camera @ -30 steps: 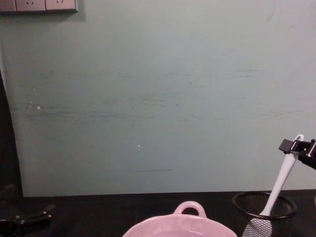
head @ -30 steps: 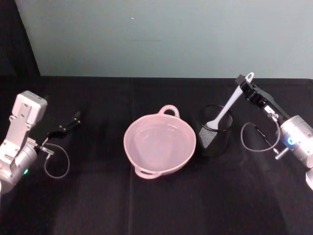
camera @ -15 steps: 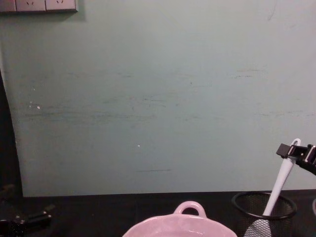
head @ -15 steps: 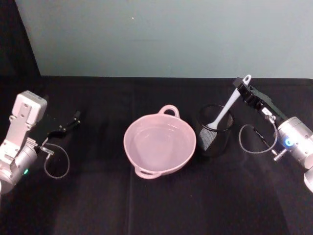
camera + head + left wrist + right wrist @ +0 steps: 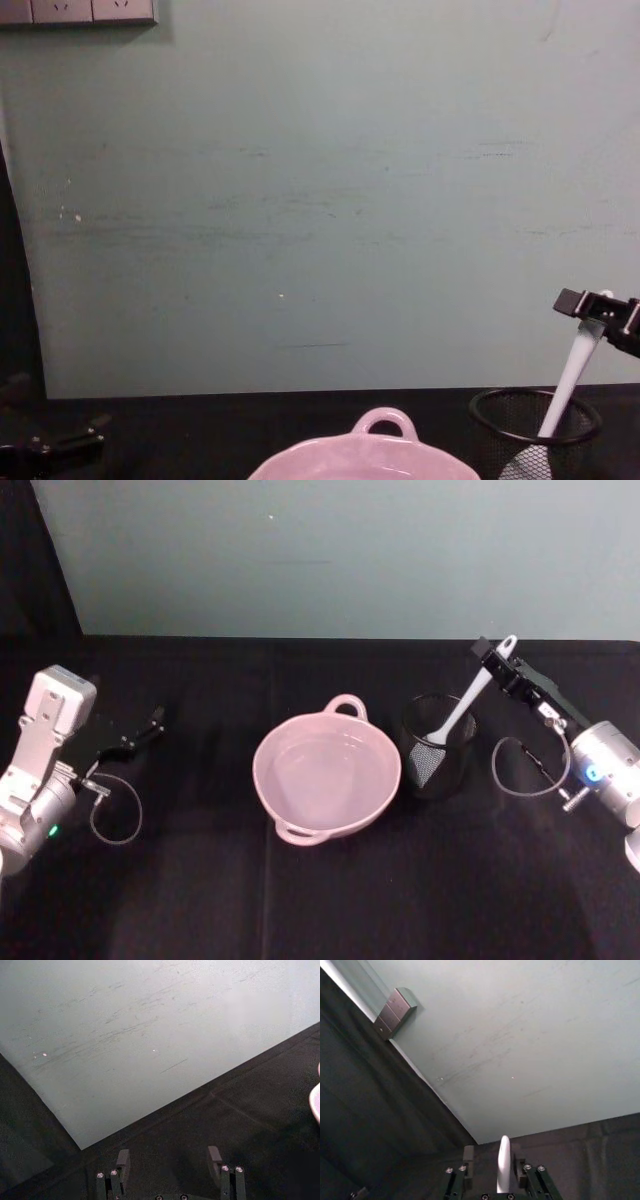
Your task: Use the one hand to pick up the spoon and stir the clear water in the bowl.
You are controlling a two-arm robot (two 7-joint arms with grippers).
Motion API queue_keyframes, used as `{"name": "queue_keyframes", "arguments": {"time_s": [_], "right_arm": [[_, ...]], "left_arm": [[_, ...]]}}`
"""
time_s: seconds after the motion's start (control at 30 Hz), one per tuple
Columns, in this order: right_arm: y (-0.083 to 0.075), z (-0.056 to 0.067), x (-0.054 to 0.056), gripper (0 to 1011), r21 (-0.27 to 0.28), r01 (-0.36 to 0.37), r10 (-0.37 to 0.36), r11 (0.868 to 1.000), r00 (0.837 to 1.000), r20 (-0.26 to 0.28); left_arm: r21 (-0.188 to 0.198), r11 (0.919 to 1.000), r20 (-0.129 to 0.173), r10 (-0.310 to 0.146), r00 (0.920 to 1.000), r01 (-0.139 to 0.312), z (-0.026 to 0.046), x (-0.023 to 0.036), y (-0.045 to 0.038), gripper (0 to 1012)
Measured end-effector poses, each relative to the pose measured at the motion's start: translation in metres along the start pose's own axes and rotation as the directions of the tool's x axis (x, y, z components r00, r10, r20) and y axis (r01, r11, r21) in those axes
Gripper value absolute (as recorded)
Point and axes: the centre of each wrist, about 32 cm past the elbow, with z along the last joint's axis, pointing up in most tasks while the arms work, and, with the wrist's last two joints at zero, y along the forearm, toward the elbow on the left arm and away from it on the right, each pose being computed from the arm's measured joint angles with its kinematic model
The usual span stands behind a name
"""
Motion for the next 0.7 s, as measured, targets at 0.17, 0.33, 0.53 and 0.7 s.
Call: {"name": "queue_keyframes", "arguments": {"time_s": [0.17, 0.33, 0.53, 0.7], "right_arm": [[-0.006, -0.002, 0.002, 609, -0.004, -0.001, 0.001, 1.000, 1.000, -0.017], [-0.016, -0.006, 0.003, 764, -0.003, 0.000, 0.000, 1.000, 0.999, -0.040], [-0.036, -0.009, -0.004, 929, 0.004, 0.002, -0.002, 1.000, 0.999, -0.049], [-0.059, -0.010, -0.012, 1002, 0.004, 0.014, -0.014, 1.000, 0.999, -0.029]], "left_arm": [[0.000, 1.0000, 0.000, 0.000, 1.0000, 0.000, 0.0000, 0.0000, 0.0000, 1011], [0.000, 1.0000, 0.000, 0.000, 1.0000, 0.000, 0.0000, 0.0000, 0.0000, 1011], [0.000, 1.0000, 0.000, 0.000, 1.0000, 0.000, 0.0000, 0.0000, 0.0000, 1011], [0.000, 1.0000, 0.000, 0.000, 1.0000, 0.000, 0.0000, 0.0000, 0.0000, 1011]]}}
